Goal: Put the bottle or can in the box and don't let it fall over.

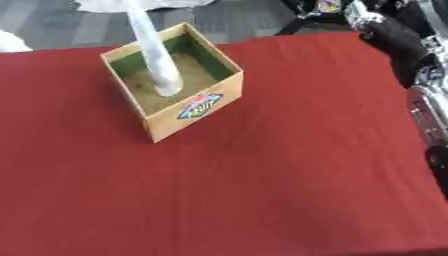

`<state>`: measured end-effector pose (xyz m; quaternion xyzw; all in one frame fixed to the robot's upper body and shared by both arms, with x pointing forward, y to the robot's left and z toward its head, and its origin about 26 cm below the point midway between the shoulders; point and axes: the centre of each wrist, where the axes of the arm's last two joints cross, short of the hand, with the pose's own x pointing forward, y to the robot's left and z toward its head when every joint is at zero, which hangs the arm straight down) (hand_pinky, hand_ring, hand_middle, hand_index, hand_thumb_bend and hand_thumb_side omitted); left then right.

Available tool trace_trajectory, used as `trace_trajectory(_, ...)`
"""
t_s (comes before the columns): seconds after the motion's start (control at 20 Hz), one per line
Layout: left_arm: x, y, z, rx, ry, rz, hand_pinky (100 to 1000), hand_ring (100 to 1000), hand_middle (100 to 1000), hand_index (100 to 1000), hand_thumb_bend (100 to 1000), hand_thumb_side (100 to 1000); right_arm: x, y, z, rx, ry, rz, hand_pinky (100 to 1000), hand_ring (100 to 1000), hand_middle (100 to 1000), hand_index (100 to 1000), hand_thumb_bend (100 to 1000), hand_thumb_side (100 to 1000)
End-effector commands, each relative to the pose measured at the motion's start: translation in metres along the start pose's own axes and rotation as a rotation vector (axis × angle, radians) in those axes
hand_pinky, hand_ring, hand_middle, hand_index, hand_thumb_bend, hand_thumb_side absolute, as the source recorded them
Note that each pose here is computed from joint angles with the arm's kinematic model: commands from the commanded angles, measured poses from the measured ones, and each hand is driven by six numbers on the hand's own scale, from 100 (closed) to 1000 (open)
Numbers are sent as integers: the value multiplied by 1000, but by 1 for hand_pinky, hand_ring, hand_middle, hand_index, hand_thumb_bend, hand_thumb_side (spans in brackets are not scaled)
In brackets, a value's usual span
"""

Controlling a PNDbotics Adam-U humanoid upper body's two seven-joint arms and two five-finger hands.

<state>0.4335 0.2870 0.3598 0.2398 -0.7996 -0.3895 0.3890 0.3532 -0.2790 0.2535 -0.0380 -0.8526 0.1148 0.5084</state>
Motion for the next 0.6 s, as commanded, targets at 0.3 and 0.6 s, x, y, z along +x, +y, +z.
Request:
trace_trajectory(0.3, 3, 27, 57, 206, -79, 33, 629, 690, 719, 699, 100, 360, 7, -19, 3, -62, -22, 30, 806, 795, 757, 851, 179, 275)
trace_trajectory(0.6, 3, 16, 93, 301, -32, 144, 610, 685, 719, 692, 100, 391, 6, -22, 5, -87, -25, 22, 805, 796, 758, 851, 177, 272)
